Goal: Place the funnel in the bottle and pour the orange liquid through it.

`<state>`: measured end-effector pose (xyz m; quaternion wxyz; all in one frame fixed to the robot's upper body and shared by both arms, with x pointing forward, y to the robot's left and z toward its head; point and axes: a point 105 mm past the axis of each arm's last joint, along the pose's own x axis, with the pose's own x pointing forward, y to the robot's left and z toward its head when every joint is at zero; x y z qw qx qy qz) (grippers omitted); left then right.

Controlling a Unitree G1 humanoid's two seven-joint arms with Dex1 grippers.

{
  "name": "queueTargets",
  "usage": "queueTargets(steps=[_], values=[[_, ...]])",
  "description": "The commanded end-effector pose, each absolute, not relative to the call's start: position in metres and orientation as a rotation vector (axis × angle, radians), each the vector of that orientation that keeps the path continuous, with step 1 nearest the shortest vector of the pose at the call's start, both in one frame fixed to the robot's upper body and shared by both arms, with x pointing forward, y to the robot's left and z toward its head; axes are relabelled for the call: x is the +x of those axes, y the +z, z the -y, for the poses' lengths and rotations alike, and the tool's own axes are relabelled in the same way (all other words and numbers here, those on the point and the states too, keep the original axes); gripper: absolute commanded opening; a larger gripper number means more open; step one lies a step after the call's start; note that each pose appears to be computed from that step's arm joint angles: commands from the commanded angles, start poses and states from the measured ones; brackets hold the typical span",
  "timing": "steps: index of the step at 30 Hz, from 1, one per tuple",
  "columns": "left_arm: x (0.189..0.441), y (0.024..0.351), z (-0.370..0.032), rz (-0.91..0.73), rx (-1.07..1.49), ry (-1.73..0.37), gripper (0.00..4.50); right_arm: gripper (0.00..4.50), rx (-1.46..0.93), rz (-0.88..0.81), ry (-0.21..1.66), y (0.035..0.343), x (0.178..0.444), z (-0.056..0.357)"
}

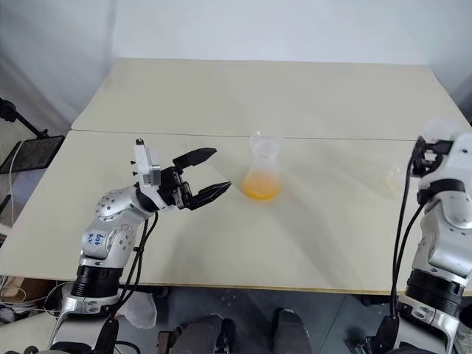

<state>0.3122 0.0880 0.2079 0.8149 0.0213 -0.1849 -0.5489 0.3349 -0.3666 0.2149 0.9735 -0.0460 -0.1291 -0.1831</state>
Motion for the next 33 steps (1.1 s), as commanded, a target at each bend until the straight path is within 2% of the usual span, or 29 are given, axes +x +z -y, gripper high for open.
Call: queueTargets(steps=[1, 3, 9, 24, 33], values=[[0.31, 0.216, -0.089, 0.436, 0.056, -1.17, 4.5, 2.46, -0.097, 0.353, -0.369, 0.231, 0.327, 0.372], [0.31, 0.216, -0.088, 0.436, 0.055, -1.171, 4.5, 2.46, -0.044, 0.346, -0.351, 0.225, 0.328, 0.373], [0.31, 0.216, -0.088, 0.436, 0.055, -1.17, 4.5, 4.46, 0.043, 0.389, -0.355, 0.229, 0.324, 0.374], [0.311, 0.212, -0.09, 0.409, 0.049, -1.187, 4.5, 4.46, 0.006, 0.504, -0.315, 0.271, 0.295, 0.362], [0.315, 0.208, -0.098, 0.365, 0.088, -1.197, 4.5, 4.46, -0.234, 0.631, -0.339, 0.305, 0.263, 0.354]])
